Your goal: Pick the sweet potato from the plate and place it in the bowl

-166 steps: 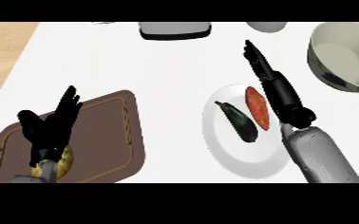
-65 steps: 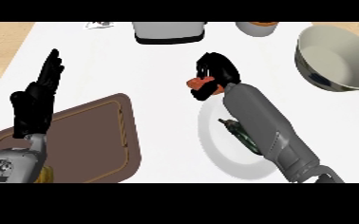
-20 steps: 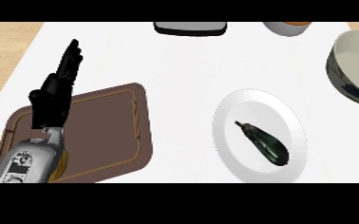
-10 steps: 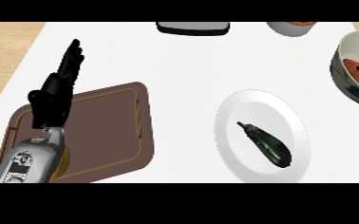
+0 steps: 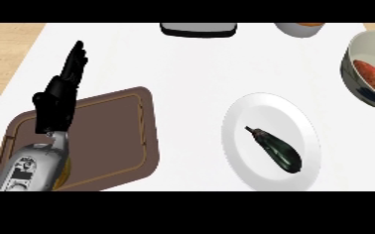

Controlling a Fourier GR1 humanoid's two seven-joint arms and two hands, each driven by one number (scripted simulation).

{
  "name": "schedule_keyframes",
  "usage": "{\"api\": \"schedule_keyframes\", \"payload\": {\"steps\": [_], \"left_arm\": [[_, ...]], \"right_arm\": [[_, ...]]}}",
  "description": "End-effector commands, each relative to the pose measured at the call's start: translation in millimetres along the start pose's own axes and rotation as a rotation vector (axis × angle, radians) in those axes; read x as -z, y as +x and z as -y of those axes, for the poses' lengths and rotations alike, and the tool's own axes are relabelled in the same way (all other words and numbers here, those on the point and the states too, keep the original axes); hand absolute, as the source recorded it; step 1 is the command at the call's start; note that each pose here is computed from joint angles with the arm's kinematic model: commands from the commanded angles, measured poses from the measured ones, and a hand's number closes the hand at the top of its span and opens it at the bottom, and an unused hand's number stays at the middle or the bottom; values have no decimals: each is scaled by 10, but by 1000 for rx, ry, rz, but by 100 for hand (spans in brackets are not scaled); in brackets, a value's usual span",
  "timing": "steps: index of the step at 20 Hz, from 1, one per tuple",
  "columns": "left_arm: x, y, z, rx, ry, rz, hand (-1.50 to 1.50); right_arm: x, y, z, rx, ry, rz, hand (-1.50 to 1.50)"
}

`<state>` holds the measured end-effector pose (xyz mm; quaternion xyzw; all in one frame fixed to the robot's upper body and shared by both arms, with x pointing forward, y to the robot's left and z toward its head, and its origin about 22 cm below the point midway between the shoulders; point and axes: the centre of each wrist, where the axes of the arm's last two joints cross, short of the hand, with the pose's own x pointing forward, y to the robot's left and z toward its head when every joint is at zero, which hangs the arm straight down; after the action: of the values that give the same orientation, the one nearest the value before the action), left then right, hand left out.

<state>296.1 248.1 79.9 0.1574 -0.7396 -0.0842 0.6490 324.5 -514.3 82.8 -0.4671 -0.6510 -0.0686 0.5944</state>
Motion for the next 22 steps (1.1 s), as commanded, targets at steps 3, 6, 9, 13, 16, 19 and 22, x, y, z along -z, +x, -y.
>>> {"api": "schedule_keyframes", "payload": {"steps": [3, 6, 9, 13, 16, 19, 22], "left_arm": [[0, -102, -103, 7, 19, -28, 0], [-56, -113, -148, 10, 7, -10, 0], [35, -36, -127, -5, 28, -27, 0], [-69, -74, -251, 6, 22, -21, 0], [83, 67, -251, 10, 35, -28, 0], [-55, 71, -162, 4, 39, -35, 0], [-153, -151, -118, 21, 42, -35, 0]], "right_arm": [[-69, -262, 409, 133, -7, -26, -150], [-61, -299, 613, 191, 2, 8, -150], [-146, -450, 898, 266, 57, 27, -150], [-409, -757, 1009, 286, 106, 39, -150], [-530, -883, 1163, 284, 159, 43, -150], [-601, -936, 935, 256, 177, 53, -150], [-571, -905, 1191, 284, 163, 82, -150]]}}
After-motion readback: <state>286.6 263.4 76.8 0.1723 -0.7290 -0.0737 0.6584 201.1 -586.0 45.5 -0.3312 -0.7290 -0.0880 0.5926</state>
